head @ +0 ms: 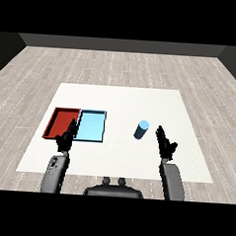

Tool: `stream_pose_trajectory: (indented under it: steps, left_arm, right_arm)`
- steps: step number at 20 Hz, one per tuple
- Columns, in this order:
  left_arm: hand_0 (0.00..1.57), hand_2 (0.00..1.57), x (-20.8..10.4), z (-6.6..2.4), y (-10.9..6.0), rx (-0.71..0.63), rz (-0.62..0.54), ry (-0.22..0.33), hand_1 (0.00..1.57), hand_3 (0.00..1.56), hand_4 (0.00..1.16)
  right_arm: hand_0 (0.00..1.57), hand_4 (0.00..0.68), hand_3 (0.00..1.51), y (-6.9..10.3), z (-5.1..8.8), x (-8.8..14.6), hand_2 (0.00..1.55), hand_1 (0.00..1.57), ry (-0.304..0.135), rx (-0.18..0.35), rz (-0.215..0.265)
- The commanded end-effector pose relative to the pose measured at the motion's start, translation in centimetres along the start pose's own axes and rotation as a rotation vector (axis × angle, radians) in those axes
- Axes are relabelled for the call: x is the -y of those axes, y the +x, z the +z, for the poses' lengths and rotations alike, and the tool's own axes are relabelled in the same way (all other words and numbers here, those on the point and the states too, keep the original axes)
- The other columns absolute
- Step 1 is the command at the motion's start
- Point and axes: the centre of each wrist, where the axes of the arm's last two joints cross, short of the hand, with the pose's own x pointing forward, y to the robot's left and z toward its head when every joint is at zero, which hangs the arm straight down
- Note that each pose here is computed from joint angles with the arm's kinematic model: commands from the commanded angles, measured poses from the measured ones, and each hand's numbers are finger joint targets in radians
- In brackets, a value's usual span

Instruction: Pick the blue can and put it in the blue box

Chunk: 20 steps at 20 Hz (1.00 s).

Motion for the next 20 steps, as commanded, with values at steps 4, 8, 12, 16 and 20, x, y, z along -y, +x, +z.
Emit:
stream_pose_trajectory:
  steps: [4,8,12,16,20]
  left_arm:
    - [0.00,0.00,-0.2,-0.20,0.6,0.024,-0.038,-0.005,0.00,0.00,0.00]
    - [0.00,0.00,1.4,-0.73,3.4,0.315,0.114,-0.053,0.00,0.00,0.00]
    - [0.00,0.00,-1.4,-0.32,1.0,0.351,0.140,-0.058,0.00,0.00,0.00]
    - [0.00,0.00,-1.4,-1.05,1.8,0.344,0.141,-0.060,0.00,0.00,0.00]
    - [0.00,0.00,-2.1,-0.07,0.8,0.332,0.145,-0.080,0.00,0.00,0.00]
  right_arm:
    - [0.00,0.000,0.00,1.0,-3.4,-0.7,0.00,0.00,0.017,0.017,0.049]
    - [0.00,0.000,0.00,4.0,-4.3,-1.9,0.00,0.00,0.136,0.275,-0.118]
    - [0.00,0.000,0.00,1.8,-4.2,-2.0,0.00,0.00,0.174,0.264,-0.146]
    - [0.00,0.000,0.00,1.9,-4.0,-2.0,0.00,0.00,0.168,0.275,-0.129]
    - [0.00,0.000,0.00,2.4,-4.3,1.2,0.00,0.00,0.169,0.291,-0.149]
